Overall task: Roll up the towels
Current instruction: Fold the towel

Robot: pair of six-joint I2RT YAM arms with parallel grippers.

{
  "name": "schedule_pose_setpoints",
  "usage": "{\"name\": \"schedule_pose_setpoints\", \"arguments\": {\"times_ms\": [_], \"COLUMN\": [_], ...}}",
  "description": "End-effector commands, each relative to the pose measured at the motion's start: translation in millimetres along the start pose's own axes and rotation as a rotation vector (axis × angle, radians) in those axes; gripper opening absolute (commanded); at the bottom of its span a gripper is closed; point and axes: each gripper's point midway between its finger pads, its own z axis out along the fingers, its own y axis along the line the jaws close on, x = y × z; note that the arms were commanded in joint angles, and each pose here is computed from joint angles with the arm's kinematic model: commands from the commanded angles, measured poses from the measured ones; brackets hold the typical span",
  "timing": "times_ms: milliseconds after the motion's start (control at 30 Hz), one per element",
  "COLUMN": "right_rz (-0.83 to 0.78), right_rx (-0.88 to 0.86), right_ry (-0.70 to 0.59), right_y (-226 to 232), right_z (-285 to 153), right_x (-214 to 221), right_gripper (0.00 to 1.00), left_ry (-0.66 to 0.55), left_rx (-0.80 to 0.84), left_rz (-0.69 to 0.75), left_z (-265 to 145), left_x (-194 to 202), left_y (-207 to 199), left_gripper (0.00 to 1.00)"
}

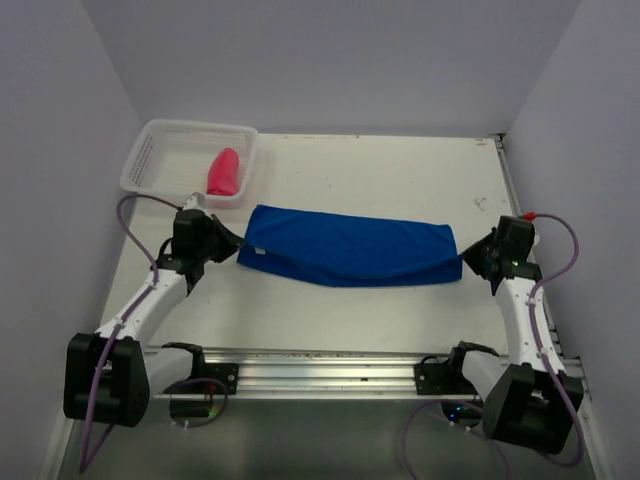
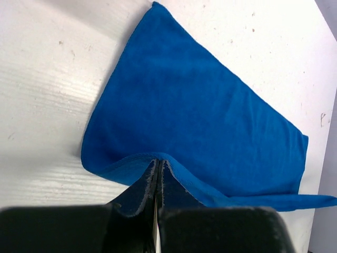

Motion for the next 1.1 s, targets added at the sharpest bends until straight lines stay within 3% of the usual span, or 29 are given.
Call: {"name": "schedule_pose_setpoints", "arguments": {"times_ms": [0,500,1067], "right_rz": [0.034,-0.012,0.004], "right_rx": [-0.047,-0.127,-0.058], "right_ry": [-0.098,-0.011,-0.027], "right_y": [25,57,55], "right_z": [3,50,71], "right_x": [-38,-47,-71], "right_gripper": [0.00,0.00,0.00], "left_ry": [-0.072,-0.112,-0.139], "left_rx": [0.058,0.056,0.018], "left_rz": [0.022,0.062,0.096], "left_z": [4,29,50], "left_x": [-29,-64,-91], "left_y": [-22,-40,-44], "left_gripper": [0.00,0.00,0.00]}}
